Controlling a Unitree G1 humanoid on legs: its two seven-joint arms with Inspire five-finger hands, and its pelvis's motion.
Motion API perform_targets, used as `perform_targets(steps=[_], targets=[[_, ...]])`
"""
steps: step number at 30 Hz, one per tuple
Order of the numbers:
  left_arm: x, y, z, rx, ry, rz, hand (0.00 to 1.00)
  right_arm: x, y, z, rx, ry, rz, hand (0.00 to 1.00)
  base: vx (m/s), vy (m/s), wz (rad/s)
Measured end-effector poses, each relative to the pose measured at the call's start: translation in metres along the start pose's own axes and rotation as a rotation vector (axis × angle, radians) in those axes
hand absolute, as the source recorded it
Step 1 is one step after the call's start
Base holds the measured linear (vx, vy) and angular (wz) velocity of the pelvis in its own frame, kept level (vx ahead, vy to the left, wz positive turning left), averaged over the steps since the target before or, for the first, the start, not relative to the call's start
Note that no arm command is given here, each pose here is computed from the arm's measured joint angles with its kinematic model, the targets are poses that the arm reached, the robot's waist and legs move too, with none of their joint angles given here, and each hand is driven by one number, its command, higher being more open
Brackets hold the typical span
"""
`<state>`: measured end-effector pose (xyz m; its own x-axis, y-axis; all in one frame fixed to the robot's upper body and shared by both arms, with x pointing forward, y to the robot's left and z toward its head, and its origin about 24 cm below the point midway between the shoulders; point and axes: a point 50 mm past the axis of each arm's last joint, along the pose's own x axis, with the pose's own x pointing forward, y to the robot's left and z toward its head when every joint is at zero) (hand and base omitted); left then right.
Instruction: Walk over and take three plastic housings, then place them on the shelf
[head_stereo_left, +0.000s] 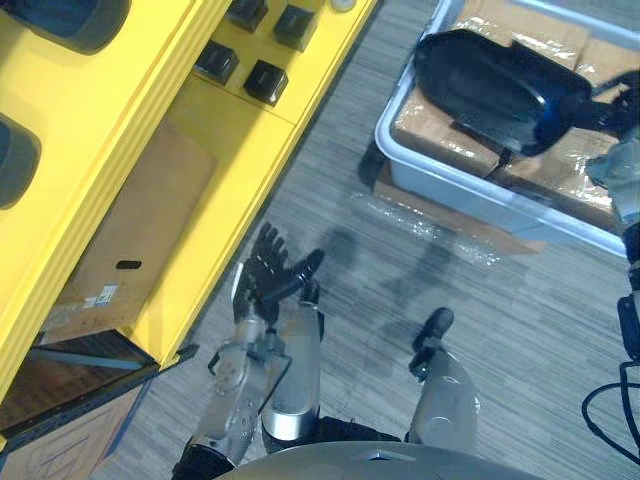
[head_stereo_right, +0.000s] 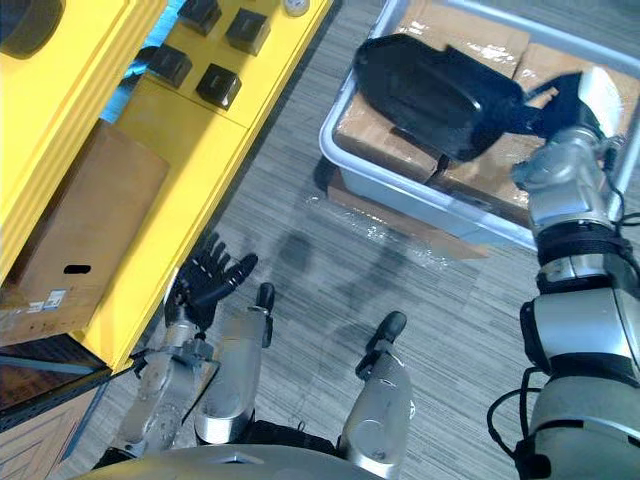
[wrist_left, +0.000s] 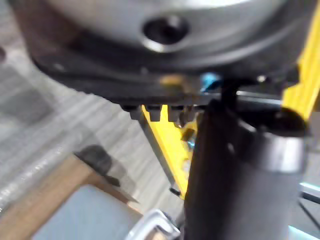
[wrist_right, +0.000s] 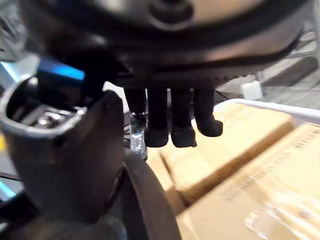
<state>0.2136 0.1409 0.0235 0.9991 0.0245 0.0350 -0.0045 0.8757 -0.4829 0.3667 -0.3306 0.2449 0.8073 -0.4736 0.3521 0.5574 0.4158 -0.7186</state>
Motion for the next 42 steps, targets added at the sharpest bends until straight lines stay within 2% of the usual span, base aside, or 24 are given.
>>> perform_targets(steps=[4,11,16,22,32,38,42], targets=[[0.019,-0.013,0.027,-0.058,-0.095,-0.067,1.00,-0.011,0.019,0.038,0.110,-0.140,-0.035,0.00,0.02,-0.016,-0.17],[0.061,-0.038,0.054,-0.029,-0.093,-0.148,1.00,-0.024,0.040,0.064,0.207,-0.199,-0.010,0.00,-0.01,0.006,-0.16],[0.087,-0.045,0.054,-0.071,-0.025,-0.133,1.00,-0.027,0.046,0.068,0.198,-0.211,-0.001,0.00,-0.02,0.017,-0.18],[0.112,-0.043,0.044,-0.205,0.098,-0.061,1.00,-0.030,0.052,0.073,0.224,-0.211,-0.015,0.00,0.00,0.000,-0.08],[0.134,-0.068,0.047,-0.537,0.185,-0.080,1.00,-0.030,0.041,0.114,0.300,-0.294,-0.158,0.00,0.01,0.013,-0.05],[0.140,-0.087,0.051,-0.629,0.183,-0.114,1.00,-0.030,0.028,0.139,0.357,-0.347,-0.264,0.00,-0.02,0.013,-0.05],[0.141,-0.089,0.045,-0.687,0.215,-0.098,1.00,-0.030,0.023,0.150,0.371,-0.381,-0.283,0.00,0.00,0.000,0.00]])
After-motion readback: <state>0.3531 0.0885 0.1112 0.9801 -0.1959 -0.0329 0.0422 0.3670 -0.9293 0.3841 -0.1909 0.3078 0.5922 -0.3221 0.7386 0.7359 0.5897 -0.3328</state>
